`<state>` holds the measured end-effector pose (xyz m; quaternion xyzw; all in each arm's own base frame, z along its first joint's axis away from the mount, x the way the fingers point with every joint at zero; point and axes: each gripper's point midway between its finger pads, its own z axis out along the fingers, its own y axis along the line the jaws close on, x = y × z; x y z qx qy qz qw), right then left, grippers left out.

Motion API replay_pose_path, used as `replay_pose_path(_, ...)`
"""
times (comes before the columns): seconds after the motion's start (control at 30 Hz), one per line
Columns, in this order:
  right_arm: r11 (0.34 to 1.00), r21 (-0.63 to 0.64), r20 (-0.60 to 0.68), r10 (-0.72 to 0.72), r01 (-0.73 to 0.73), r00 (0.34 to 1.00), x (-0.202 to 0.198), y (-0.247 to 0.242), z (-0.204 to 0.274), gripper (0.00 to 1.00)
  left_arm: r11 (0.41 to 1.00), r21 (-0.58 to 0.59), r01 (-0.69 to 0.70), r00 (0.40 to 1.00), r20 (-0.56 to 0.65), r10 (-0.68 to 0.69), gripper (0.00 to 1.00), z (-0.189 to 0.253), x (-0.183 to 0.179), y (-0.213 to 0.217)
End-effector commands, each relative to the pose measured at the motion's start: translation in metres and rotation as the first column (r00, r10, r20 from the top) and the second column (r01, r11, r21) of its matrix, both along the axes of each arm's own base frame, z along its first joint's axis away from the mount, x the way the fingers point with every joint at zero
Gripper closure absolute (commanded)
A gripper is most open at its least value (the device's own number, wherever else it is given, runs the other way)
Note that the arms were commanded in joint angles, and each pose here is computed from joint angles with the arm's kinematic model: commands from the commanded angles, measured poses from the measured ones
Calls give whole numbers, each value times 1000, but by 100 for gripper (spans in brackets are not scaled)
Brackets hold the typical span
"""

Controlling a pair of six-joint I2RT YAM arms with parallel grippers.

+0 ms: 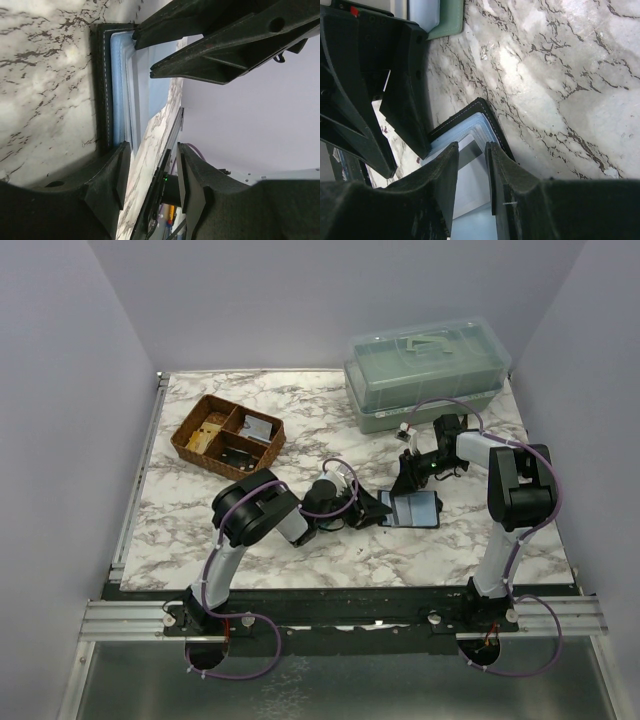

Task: Take the credit cards out of the card holder
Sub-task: Remove the credit card from the card holder.

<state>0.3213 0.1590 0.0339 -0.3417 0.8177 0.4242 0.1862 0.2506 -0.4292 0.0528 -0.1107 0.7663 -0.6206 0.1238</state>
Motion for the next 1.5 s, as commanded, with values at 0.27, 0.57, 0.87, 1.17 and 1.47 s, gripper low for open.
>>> replay_pose_path(0.27, 1000, -17, -49, 3, -4, 999, -6, 0, -12, 63, 998, 67, -16, 1000, -23, 17, 52, -10, 6, -5)
replay_pose_path(0.57, 1000, -18, -53, 2, -3, 999, -6, 0, -13, 63, 998, 54, -43, 996, 74, 39, 53, 24, 10, -2)
replay_pose_path(0.87, 1000, -20, -55, 3, -4, 999, -7, 0, -14, 63, 997, 70, -26, 999, 32, 24, 53, 9, 7, -8)
replay_pose_path(1.17, 1000, -21, -57, 3, -4, 998, -7, -1, -15, 63, 996, 85, -14, 1000, 6, 14, 53, -4, 8, -13)
replay_pose_path(1.47, 1000, -17, -56, 4, -5, 998, -7, 0, -14, 62, 990, 143, -5, 999, -52, 12, 53, -23, 5, -12)
